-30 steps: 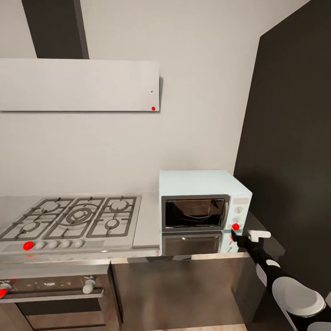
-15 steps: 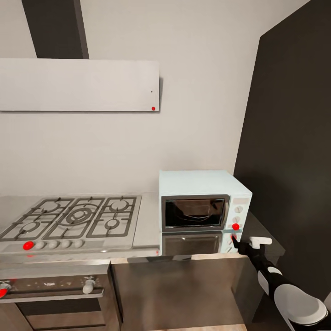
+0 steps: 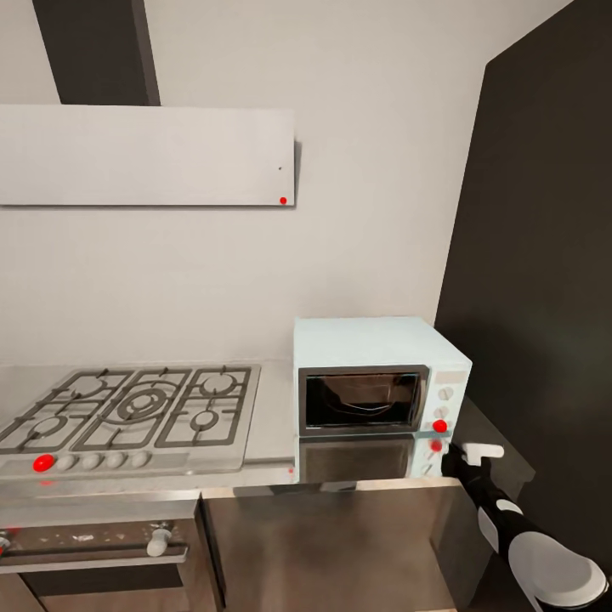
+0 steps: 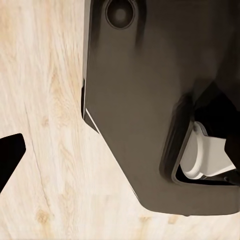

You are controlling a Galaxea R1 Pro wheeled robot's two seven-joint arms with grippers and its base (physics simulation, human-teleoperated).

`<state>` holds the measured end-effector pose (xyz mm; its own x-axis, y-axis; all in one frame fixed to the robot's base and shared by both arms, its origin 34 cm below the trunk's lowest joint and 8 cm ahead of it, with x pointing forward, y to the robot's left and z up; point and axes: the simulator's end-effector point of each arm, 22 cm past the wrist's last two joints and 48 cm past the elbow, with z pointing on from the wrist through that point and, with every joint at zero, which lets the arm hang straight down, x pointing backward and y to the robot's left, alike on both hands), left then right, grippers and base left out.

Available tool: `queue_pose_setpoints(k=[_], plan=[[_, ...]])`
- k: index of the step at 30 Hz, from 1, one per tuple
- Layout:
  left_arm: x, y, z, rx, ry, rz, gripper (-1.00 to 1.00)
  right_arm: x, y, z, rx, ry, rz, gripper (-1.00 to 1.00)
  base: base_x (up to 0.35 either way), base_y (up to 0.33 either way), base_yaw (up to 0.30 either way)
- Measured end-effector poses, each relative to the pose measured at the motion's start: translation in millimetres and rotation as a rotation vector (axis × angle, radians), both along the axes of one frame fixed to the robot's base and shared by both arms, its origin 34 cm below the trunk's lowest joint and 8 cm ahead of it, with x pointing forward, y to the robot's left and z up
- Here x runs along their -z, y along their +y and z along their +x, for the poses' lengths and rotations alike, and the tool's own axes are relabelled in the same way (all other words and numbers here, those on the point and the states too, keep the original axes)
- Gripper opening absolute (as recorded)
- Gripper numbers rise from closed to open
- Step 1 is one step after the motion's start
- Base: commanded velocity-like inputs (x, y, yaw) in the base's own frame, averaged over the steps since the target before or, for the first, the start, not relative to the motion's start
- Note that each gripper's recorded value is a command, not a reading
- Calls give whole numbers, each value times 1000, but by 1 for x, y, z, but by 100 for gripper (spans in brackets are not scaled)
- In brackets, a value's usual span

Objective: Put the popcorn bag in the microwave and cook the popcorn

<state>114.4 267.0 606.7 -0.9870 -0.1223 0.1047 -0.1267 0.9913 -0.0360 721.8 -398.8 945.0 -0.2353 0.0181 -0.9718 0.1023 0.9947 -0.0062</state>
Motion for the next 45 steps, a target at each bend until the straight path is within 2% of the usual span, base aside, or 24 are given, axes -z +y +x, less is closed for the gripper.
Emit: queue_pose_setpoints(k=[7,15,27,32,45], plan=[[0,0,0,0,0,0,100,5,0,-3,0,8,0,-100,5,0,0],[0,0,0,0,-1,0,100,6,0,-5,-1,11,1,-100,267,0,0],[0,0,0,0,0,0,100,15,-2,-11,3,30,1,-100,49,0,0],[0,0,-1,0,0,0,100,29,-3,-16,13,96,25,-100,183,0,0],[0,0,0,0,0,0,100,37,-8,-24,31,113,9,-100,70,-30,0]])
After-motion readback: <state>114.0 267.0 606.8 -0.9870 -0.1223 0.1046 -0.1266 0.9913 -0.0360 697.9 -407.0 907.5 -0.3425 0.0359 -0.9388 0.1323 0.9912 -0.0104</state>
